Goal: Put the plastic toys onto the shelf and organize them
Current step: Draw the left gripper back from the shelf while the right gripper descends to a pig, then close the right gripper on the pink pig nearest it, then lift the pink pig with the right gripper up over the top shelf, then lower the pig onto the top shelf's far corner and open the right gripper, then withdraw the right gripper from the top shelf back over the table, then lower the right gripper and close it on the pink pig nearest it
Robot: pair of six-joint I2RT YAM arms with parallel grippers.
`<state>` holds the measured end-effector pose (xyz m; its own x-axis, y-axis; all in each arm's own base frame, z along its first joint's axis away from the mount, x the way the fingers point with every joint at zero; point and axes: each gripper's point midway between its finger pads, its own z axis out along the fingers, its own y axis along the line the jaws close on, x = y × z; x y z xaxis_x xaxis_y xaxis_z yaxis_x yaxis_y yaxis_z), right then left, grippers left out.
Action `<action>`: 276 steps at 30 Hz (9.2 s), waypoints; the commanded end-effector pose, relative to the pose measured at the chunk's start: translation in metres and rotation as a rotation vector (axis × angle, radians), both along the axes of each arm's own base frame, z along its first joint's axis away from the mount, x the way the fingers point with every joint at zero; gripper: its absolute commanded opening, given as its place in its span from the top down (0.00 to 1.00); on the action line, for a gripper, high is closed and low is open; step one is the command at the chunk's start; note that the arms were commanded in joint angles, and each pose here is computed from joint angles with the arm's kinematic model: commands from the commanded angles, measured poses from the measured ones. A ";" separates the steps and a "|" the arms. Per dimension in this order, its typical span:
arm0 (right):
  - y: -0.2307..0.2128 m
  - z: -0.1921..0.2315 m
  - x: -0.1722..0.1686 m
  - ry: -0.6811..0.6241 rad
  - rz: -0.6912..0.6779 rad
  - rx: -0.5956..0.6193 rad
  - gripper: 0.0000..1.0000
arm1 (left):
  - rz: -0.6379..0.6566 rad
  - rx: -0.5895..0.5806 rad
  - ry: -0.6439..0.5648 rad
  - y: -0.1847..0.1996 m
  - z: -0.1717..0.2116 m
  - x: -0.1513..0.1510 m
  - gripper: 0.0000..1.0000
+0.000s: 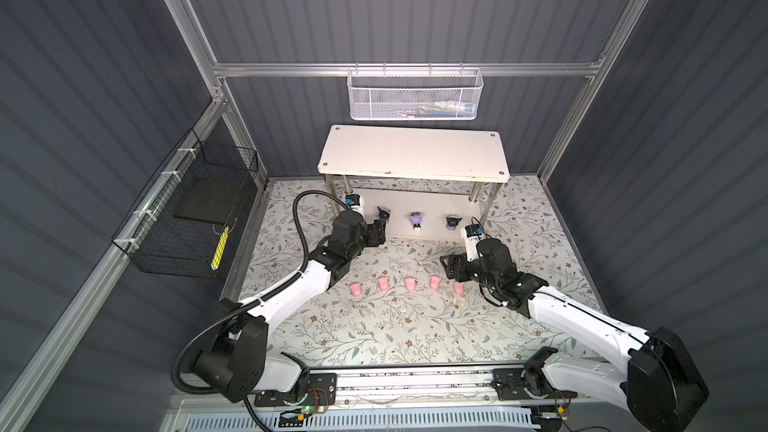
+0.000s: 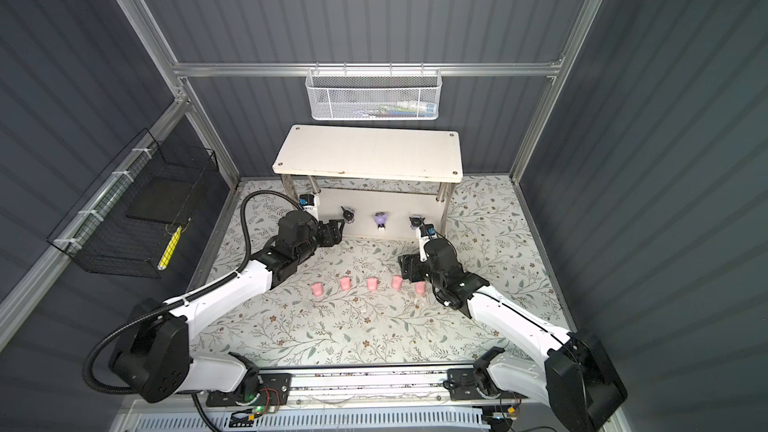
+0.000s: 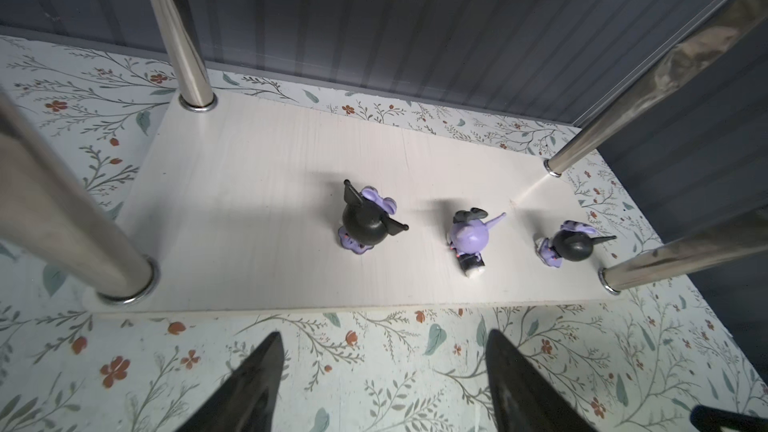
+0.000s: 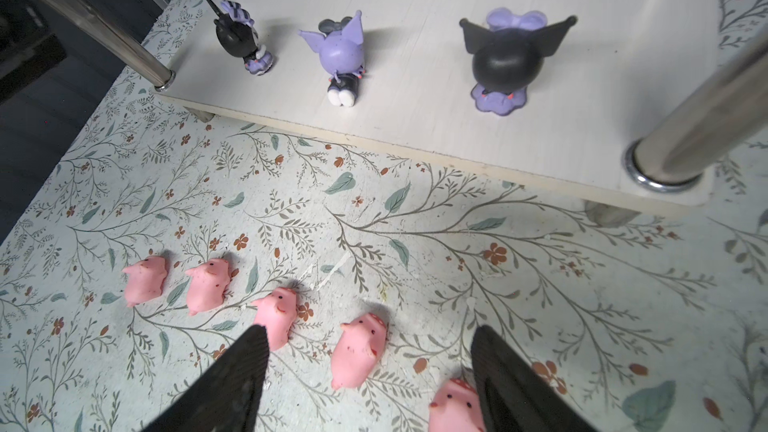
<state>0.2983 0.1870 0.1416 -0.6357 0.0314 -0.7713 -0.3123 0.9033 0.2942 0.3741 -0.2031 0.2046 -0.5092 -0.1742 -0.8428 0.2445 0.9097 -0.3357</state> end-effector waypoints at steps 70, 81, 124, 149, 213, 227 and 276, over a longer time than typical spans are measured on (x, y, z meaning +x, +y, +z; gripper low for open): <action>-0.025 -0.112 -0.036 0.361 -0.141 -0.290 0.54 | 0.163 0.045 0.048 0.062 -0.025 -0.052 0.24; -0.027 -0.105 -0.036 0.355 -0.140 -0.305 0.71 | 0.169 0.056 0.045 0.066 -0.027 -0.054 0.24; -0.057 0.297 0.092 -0.086 -0.273 -0.286 0.69 | 0.086 0.006 0.138 0.042 -0.071 -0.053 0.24; -0.060 0.237 0.160 0.035 -0.309 -0.262 0.69 | 0.060 -0.025 0.167 0.036 -0.083 -0.058 0.24; -0.067 0.144 -0.057 -0.084 -0.236 -0.131 0.28 | 0.144 0.006 0.150 0.051 -0.070 -0.052 0.22; 0.017 0.007 -0.027 0.164 -0.287 -0.134 0.28 | 0.159 -0.016 0.147 0.053 -0.068 -0.054 0.22; 0.050 -0.121 -0.024 0.490 -0.404 -0.287 0.55 | 0.114 -0.032 0.153 0.048 -0.073 -0.063 0.22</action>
